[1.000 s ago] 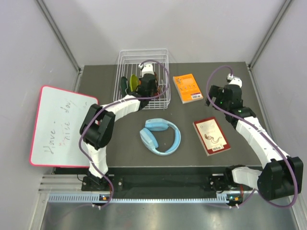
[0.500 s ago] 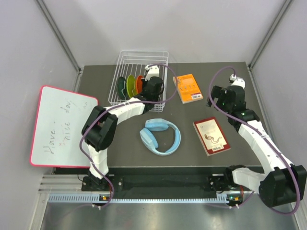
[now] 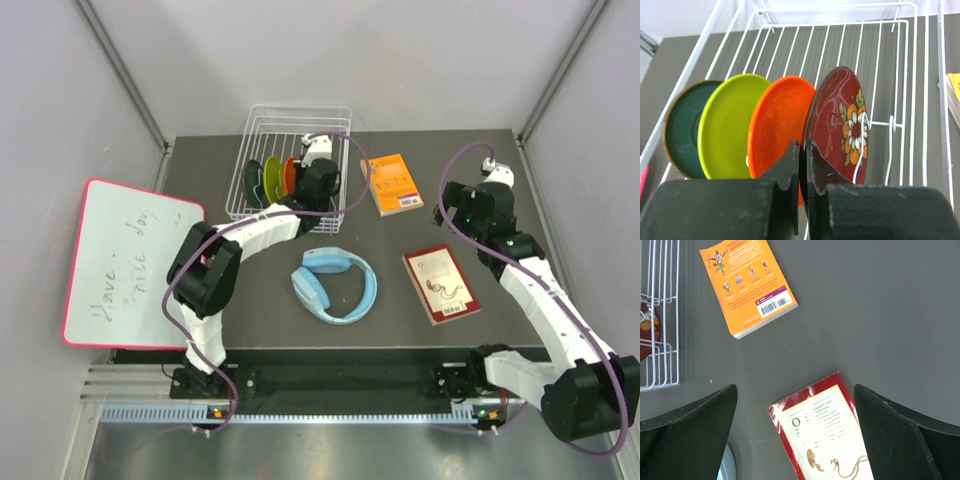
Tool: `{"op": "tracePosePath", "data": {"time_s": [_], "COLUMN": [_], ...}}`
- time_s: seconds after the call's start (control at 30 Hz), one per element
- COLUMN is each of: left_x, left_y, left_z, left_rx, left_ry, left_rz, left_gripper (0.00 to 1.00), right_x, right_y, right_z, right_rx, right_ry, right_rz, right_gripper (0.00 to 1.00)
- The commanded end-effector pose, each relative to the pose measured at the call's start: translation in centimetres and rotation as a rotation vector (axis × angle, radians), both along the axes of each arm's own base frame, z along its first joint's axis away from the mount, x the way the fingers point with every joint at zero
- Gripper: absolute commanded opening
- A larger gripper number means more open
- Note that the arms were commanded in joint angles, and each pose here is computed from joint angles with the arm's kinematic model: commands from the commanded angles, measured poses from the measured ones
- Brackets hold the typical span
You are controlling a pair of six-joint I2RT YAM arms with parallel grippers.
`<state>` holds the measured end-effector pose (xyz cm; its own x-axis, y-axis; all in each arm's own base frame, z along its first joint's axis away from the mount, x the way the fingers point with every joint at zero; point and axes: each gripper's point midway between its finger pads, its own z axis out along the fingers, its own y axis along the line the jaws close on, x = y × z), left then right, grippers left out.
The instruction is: Unload the plates from the dish rack
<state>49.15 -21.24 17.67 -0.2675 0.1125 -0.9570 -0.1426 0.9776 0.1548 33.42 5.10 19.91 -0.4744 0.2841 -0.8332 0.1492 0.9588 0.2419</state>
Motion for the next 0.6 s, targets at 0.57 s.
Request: {"op": "tracePosePath", "data": {"time_s": [0.57], "left_x": [-2.4], "left_y": [-0.1], "left_z": [17.3], "left_rx": [-0.065], "left_ry": [-0.314], "left_rz": [0.023], "left_gripper": [0.0], "right_x": [0.3], "right_y": [2.6], "right_z": [1.1], "right_rx": [0.085], "right_ry": [-0.06], "right_rz": [0.129], "right_gripper": [1.0]}}
